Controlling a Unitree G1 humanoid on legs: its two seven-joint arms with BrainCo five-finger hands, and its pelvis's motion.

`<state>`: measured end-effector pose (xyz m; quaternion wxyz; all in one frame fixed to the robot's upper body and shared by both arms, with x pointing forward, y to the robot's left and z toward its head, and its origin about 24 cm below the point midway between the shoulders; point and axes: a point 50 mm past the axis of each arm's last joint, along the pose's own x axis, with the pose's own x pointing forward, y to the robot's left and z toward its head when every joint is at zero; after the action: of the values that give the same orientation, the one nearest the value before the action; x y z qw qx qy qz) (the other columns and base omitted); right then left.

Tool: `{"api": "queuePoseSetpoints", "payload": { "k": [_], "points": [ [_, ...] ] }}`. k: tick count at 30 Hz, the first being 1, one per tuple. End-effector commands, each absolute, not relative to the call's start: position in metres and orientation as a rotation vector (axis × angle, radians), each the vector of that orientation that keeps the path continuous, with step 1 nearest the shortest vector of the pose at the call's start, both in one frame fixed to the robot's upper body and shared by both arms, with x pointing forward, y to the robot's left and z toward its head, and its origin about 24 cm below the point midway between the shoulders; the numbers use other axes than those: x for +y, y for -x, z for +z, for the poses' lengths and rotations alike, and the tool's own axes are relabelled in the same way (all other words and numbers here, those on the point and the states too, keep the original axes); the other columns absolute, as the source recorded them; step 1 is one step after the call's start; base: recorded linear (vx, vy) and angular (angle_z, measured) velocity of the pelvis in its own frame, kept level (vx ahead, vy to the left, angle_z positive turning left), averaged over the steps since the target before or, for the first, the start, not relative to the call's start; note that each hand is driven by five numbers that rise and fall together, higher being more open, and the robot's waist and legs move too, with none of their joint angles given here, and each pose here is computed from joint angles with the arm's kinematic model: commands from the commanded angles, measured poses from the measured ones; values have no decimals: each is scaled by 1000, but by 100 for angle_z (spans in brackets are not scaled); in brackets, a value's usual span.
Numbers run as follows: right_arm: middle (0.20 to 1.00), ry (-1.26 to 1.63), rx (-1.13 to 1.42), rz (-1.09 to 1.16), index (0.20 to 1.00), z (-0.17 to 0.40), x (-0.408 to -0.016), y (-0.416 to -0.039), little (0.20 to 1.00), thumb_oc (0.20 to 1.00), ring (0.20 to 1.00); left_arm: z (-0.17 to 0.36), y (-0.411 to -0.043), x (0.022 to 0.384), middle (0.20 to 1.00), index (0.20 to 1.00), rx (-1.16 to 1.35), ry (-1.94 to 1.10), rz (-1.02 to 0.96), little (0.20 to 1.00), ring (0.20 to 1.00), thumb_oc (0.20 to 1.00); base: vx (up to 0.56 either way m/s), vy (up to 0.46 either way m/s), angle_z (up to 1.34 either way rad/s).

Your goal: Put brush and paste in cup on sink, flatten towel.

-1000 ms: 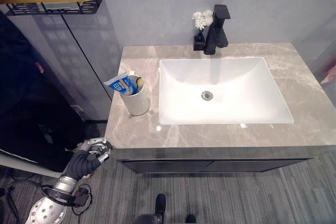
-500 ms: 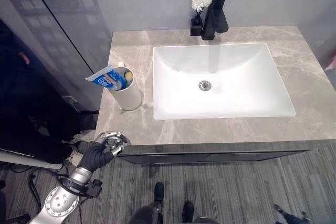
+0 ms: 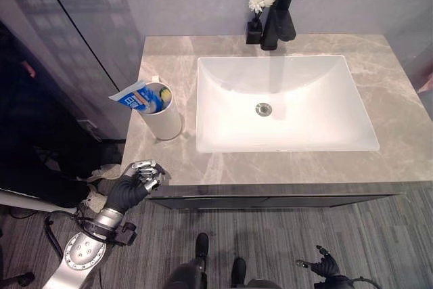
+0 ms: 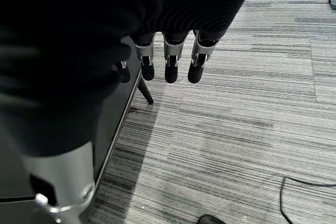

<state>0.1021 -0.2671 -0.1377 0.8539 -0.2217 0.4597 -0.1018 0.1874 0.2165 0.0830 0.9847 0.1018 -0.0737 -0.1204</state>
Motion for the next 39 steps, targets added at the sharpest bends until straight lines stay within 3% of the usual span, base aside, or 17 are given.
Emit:
{"api": "queuePoseSetpoints", "payload": {
  "k": [1,18,39],
  "points": [
    [1000,452,980,-244,1000,-137,-273,-98,1000,1000,1000,94,-192,223,200,200,-220,-172,-185,200,200,200,0,0,0],
    [1000,417,866,-76,1000,-133,-235,-135,1000,1000,1000,99,-216,208,200,200,-279,-157,-165,200,200,200,8,-5,0],
    [1000,445,954,-71,1000,-142,-236,-118,1000,1000,1000,129,-250,203,200,200,-432,-140,-46,200,200,200,2,-1,0]
  ]
}}
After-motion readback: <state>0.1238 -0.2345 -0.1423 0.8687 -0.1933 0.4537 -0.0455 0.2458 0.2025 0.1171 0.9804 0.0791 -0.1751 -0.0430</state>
